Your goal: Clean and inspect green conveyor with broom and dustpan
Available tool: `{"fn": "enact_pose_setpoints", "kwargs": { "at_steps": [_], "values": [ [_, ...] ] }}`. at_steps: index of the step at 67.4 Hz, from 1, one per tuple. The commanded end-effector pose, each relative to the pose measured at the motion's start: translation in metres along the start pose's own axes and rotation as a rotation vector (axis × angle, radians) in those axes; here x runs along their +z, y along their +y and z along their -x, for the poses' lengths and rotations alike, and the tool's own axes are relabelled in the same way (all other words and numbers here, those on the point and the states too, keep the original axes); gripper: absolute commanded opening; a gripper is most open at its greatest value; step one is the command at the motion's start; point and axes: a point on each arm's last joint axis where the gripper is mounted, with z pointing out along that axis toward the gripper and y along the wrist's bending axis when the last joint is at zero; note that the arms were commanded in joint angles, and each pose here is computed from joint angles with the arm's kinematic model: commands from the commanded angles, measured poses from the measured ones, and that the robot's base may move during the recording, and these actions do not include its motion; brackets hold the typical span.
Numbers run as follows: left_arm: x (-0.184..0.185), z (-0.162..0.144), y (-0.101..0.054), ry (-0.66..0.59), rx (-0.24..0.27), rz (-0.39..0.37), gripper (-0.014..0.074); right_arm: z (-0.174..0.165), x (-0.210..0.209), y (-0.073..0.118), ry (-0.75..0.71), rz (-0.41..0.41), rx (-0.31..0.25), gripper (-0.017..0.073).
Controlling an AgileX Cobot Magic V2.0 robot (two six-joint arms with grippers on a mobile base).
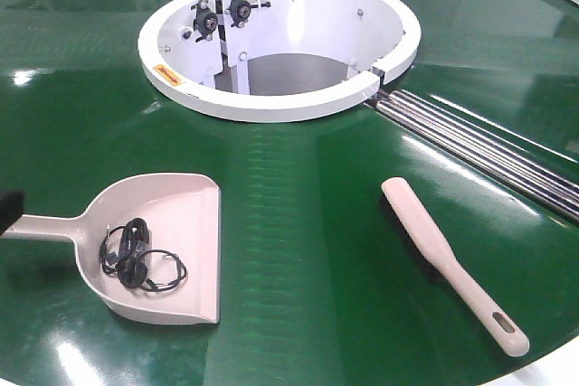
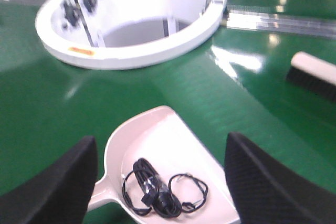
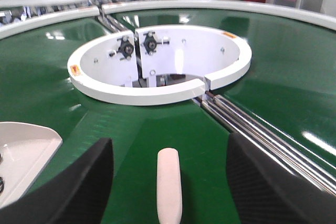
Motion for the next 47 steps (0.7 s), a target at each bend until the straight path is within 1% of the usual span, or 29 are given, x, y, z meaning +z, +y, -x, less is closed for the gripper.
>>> {"fn": "enact_pose_setpoints", "kwargs": {
  "at_steps": [1, 7, 12, 16, 23, 31, 35, 39, 42, 47],
  "values": [
    [-0.020, -0.008, -0.001, -0.188, -0.035, 0.040, 0.0489, -0.005, -0.013, -0.001, -0.133, -0.015, -0.029, 0.0455],
    [-0.031, -0.034, -0.005, -0.235, -0.026, 0.052, 0.0484, -0.028, -0.020, -0.001, -0.169, -0.024, -0.046, 0.0455],
    [-0.035, -0.052, -0.007, -0.275, -0.019, 0.066, 0.0481, -0.045, -0.017, 0.000, -0.202, -0.022, -0.049, 0.0455],
    [-0.032, -0.066, -0.007, -0.297, -0.022, 0.079, 0.0482, -0.051, -0.014, 0.001, -0.270, -0.019, -0.057, 0.0455],
    [-0.026, -0.078, -0.006, -0.352, -0.028, 0.110, 0.0482, -0.062, -0.006, 0.002, -0.324, -0.011, -0.054, 0.0455],
    [-0.020, -0.088, -0.005, -0.351, -0.032, 0.121, 0.0482, -0.073, 0.000, 0.003, -0.299, -0.008, -0.054, 0.0451],
    [-0.019, -0.088, -0.005, -0.342, -0.032, 0.120, 0.0465, -0.074, 0.000, 0.002, -0.285, -0.008, -0.054, 0.0422],
    [-0.017, -0.090, -0.005, -0.319, -0.033, 0.114, 0.0413, -0.075, 0.000, 0.002, -0.276, -0.008, -0.053, 0.0351],
    [-0.015, -0.091, -0.006, -0.297, -0.034, 0.108, 0.0340, -0.076, 0.001, 0.002, -0.265, -0.009, -0.053, 0.0277],
    [-0.013, -0.092, -0.006, -0.270, -0.033, 0.103, 0.0158, -0.077, 0.001, 0.002, -0.257, -0.009, -0.053, 0.0113]
  ]
}}
